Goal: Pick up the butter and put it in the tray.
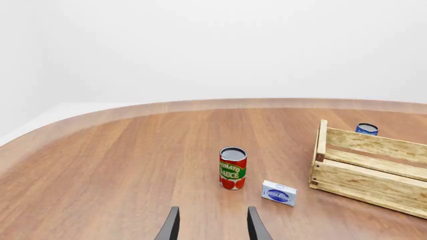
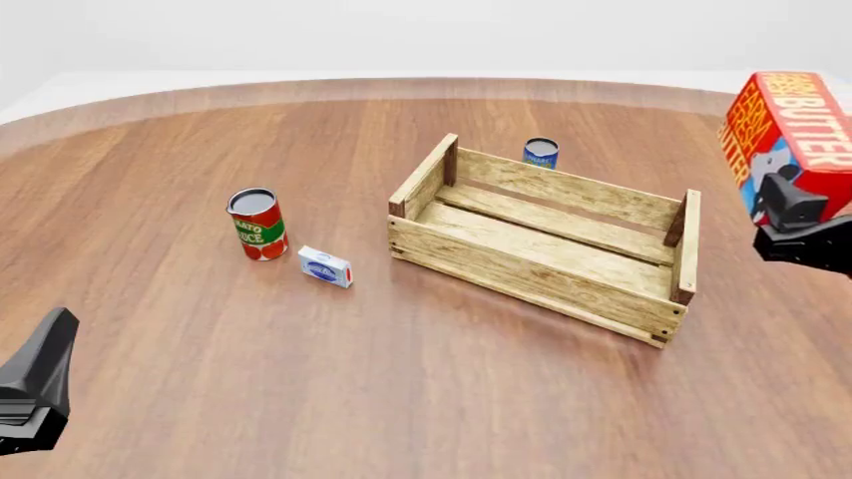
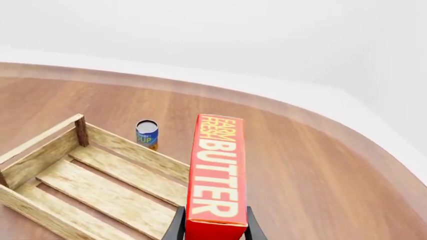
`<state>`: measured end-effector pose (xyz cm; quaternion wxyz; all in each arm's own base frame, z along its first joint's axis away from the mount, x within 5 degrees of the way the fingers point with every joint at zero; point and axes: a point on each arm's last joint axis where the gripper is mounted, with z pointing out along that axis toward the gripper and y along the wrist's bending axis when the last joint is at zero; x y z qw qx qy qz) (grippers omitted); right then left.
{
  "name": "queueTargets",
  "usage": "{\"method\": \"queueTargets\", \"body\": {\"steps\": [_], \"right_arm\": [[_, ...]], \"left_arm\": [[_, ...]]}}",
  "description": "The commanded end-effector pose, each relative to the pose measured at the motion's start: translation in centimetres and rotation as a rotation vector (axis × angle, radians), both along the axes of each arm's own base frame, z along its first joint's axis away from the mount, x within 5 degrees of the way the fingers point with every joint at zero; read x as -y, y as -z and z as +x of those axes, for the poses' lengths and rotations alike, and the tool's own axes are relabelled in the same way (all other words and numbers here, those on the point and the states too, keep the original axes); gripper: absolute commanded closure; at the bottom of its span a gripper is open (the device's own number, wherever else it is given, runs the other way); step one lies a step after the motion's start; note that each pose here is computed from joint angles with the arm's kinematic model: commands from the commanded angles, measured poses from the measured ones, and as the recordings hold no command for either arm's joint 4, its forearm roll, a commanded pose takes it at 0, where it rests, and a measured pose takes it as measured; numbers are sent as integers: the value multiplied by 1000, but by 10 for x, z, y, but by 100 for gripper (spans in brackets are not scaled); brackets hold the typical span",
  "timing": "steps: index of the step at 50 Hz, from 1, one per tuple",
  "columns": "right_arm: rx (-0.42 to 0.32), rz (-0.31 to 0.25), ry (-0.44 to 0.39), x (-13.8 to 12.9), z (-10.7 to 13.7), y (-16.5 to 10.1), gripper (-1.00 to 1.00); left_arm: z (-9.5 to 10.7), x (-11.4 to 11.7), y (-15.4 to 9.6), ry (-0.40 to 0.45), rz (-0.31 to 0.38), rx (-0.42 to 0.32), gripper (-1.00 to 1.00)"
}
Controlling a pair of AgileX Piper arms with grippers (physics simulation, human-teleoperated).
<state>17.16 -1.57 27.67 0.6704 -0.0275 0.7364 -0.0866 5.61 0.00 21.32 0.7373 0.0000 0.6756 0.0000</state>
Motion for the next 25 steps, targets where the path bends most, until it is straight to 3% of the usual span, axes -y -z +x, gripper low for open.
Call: {"method": "queueTargets", "body": {"steps": [1, 25], "right_arm": [[31, 10, -37, -6, 9, -9, 100], [16, -6, -124, -22, 32, -6, 100]], "left_arm": [[0, 0, 0, 0, 0, 0, -100], [0, 0, 0, 0, 0, 0, -100]]}}
